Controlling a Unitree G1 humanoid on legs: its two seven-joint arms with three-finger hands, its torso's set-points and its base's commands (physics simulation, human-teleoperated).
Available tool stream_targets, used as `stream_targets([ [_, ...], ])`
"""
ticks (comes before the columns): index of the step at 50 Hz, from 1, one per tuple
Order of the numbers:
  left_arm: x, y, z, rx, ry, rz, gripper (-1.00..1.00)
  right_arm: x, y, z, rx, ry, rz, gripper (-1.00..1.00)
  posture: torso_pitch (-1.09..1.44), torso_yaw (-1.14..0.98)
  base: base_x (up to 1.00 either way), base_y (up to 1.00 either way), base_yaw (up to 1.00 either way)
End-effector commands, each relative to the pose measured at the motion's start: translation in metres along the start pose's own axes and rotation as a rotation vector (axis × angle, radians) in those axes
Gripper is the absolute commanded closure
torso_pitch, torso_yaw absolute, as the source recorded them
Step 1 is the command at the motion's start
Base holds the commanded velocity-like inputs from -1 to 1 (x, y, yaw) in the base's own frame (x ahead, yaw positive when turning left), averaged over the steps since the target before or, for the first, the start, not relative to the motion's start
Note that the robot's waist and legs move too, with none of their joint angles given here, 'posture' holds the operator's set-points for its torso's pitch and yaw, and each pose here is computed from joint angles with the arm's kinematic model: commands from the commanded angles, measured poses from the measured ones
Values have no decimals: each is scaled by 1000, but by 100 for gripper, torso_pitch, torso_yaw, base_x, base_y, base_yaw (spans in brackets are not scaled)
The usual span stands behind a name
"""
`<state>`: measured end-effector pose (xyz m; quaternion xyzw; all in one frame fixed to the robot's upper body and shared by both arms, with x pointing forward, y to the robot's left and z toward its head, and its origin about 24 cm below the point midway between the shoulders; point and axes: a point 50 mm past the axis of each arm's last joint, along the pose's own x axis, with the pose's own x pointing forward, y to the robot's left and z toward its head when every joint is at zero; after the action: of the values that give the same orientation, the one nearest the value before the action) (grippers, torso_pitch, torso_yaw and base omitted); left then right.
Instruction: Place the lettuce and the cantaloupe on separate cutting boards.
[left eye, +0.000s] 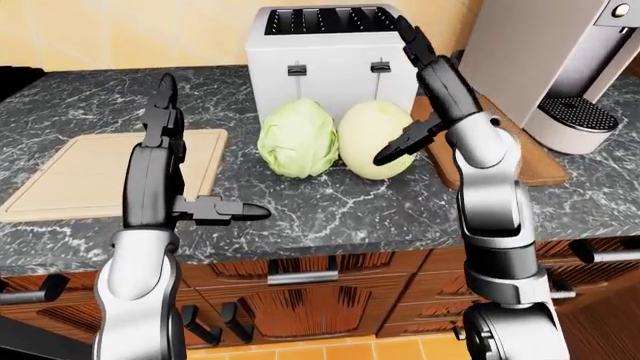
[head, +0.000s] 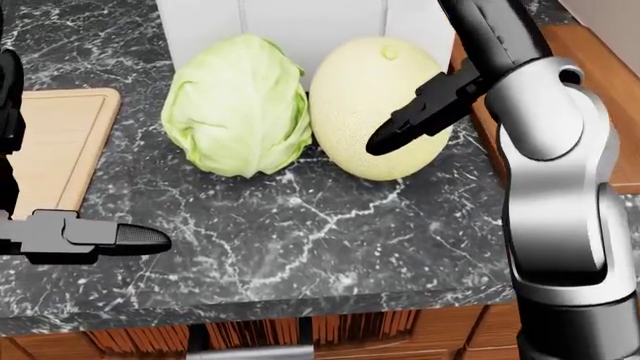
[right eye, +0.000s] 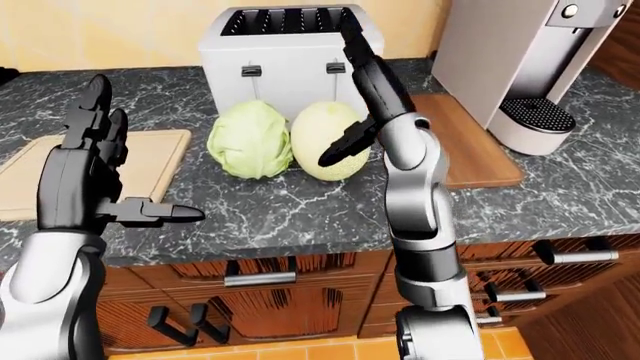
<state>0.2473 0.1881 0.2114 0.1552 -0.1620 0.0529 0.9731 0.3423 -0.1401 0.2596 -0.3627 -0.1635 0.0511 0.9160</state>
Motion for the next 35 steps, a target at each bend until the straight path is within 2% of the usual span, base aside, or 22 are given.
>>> stream_targets([
  [1,-1,4,14,12,-82,22,-100,0,-12,14,-38,-59,-51,-100,0,0,0,0,0],
  [9,0,4,13,12,-79,21,-100,2,-9,9,-81,-16,-12,-100,0,0,0,0,0],
  [35,0,5,11,13,-75,21,-100,10,8,-2,-141,28,73,-100,0,0,0,0,0],
])
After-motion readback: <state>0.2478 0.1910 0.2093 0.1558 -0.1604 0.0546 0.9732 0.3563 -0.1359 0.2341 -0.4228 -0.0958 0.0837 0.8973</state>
